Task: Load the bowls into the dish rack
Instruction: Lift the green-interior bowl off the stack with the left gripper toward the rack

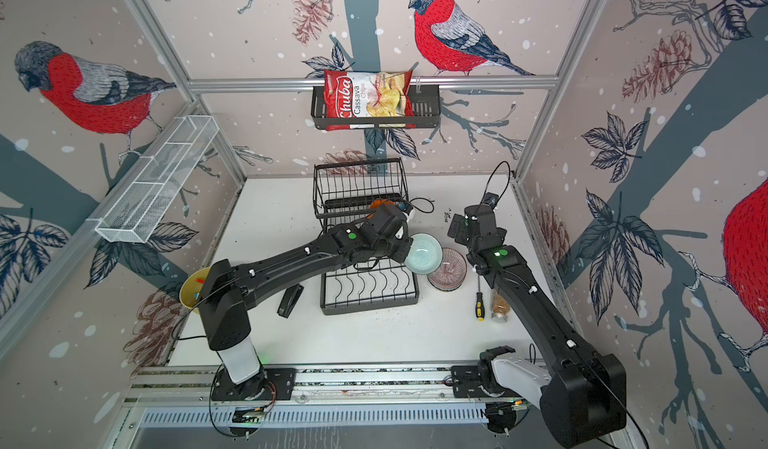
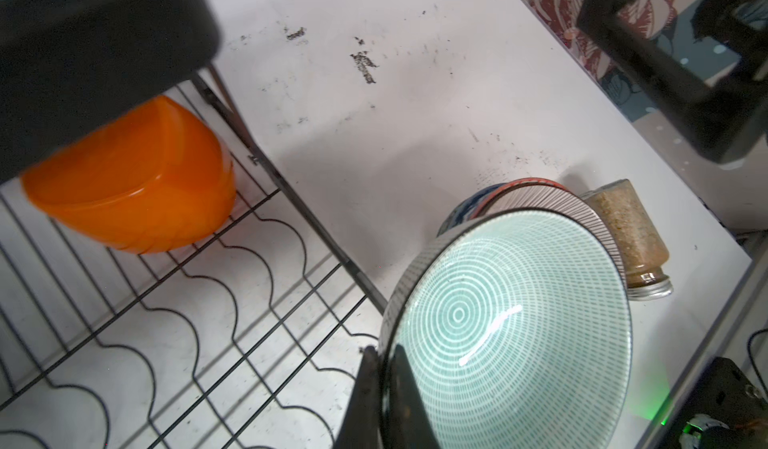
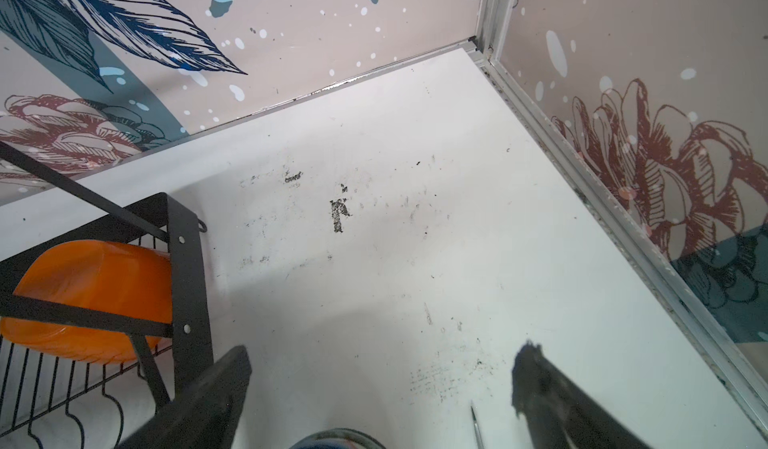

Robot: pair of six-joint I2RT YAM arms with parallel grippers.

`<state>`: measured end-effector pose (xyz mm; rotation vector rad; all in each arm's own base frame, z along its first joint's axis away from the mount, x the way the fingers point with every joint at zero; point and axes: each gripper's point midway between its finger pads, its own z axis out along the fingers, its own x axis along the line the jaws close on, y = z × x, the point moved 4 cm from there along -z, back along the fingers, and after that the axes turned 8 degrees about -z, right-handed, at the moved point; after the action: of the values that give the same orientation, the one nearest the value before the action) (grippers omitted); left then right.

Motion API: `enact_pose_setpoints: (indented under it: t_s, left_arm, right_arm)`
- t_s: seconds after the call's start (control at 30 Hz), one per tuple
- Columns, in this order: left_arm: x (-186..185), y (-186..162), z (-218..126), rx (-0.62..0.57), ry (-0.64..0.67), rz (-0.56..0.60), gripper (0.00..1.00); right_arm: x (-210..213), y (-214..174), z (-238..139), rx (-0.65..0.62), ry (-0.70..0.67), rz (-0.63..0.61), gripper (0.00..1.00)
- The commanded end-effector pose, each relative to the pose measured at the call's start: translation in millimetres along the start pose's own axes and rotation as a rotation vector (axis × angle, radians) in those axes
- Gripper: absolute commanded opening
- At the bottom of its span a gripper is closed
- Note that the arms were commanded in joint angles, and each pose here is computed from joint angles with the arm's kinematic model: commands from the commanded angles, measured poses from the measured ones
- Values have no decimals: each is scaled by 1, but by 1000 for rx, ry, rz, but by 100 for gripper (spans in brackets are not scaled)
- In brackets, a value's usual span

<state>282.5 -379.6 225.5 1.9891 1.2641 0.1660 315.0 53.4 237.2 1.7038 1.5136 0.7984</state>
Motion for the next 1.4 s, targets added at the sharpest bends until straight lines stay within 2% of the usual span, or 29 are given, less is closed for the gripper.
enact_pose_setpoints:
  t_s: [0.0, 0.5, 0.93, 1.17, 1.37]
  left_arm:
    - [-4, 18, -12, -94, -33, -31, 0]
    - [45, -3, -29, -111, 70, -116, 0]
    - [107, -29, -48, -128, 116, -265, 0]
    - [130, -41, -56, -146, 75, -330, 0]
    - [139, -43, -64, -180, 17, -356, 0]
  right_arm:
    - [8, 10, -2, -33, 23, -20, 99]
    - [57, 6, -15, -42, 205, -101, 99]
    - [107, -13, -30, 0, 493, -108, 99]
    - [125, -26, -37, 21, 649, -96, 100]
    - [141, -37, -43, 41, 774, -80, 96]
